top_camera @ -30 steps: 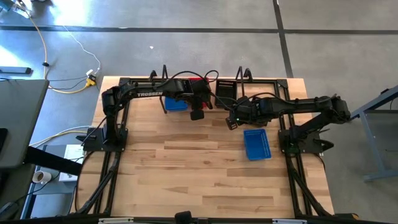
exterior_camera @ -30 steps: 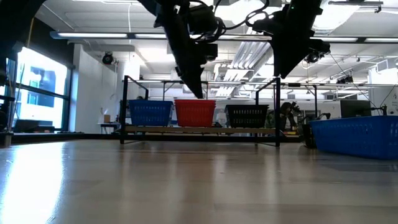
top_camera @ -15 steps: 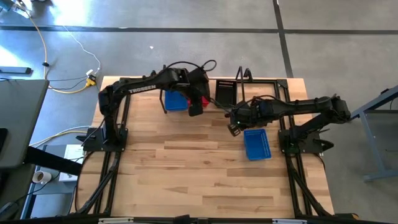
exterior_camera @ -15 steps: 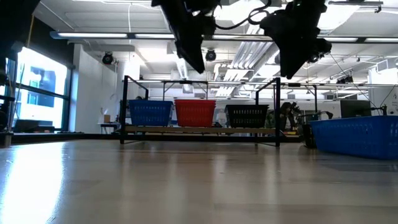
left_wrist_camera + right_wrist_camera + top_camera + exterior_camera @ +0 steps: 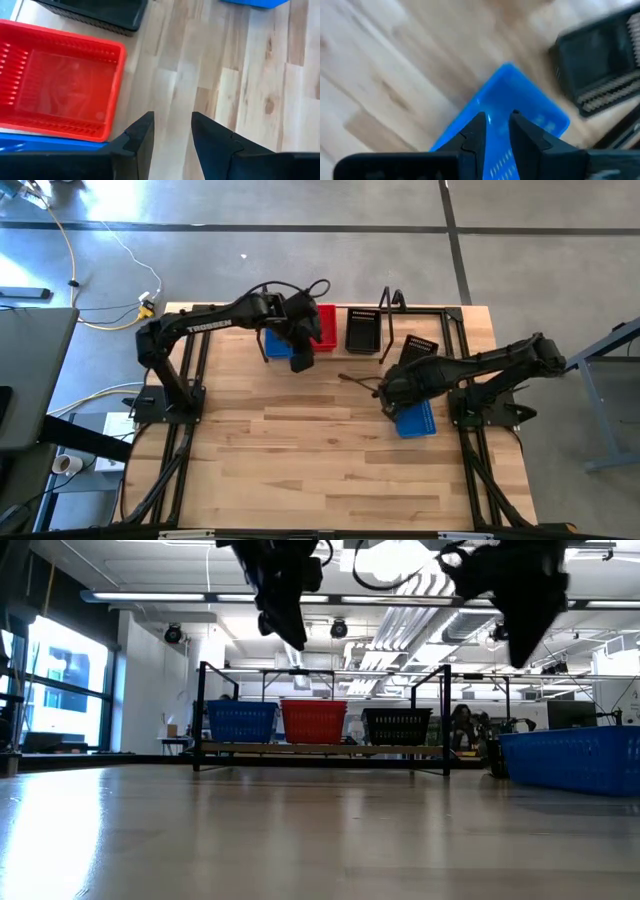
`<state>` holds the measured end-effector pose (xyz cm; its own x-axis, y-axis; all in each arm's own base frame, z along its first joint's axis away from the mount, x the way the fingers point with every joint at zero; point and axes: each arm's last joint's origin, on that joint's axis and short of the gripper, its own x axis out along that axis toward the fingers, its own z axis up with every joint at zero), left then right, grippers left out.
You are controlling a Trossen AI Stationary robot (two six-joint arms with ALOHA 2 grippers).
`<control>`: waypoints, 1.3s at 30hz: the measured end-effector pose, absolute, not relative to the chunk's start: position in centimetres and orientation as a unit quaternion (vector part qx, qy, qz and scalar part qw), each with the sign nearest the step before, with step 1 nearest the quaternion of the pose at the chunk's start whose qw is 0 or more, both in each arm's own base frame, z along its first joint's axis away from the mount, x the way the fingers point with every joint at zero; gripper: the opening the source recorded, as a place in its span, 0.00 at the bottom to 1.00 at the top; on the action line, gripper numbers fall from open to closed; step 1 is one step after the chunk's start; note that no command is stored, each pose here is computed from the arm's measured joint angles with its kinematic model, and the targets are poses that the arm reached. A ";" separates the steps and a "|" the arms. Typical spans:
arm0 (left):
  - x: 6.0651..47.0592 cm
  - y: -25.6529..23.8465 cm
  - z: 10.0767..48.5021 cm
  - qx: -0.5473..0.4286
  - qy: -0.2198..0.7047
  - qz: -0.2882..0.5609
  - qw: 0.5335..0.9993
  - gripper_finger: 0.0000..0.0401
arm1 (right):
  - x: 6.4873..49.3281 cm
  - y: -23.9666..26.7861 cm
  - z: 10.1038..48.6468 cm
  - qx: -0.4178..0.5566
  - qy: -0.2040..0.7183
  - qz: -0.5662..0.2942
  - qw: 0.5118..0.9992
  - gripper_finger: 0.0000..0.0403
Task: Stack baskets on shelf by color
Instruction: Stack the blue bin on top of the blue bin on the shelf
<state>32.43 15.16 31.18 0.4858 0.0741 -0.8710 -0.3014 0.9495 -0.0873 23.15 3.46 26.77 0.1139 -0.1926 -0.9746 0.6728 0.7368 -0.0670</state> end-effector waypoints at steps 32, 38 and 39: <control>26.9 8.5 31.8 -0.162 0.447 0.143 0.868 0.29 | 15.3 8.7 23.2 0.106 0.627 0.018 0.771 0.18; 26.9 8.5 31.8 -0.165 0.446 0.144 0.868 0.29 | 15.6 9.2 22.0 0.077 0.661 0.009 0.746 0.22; 26.9 8.5 31.8 -0.165 0.446 0.144 0.868 0.29 | 15.7 9.2 21.8 0.072 0.667 0.007 0.742 0.24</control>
<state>26.93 8.46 31.80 0.5601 0.1021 -0.8221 -0.3970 0.9041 -0.1582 15.65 9.22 21.84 0.1113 0.1072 -0.9880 0.0860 0.9894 0.1171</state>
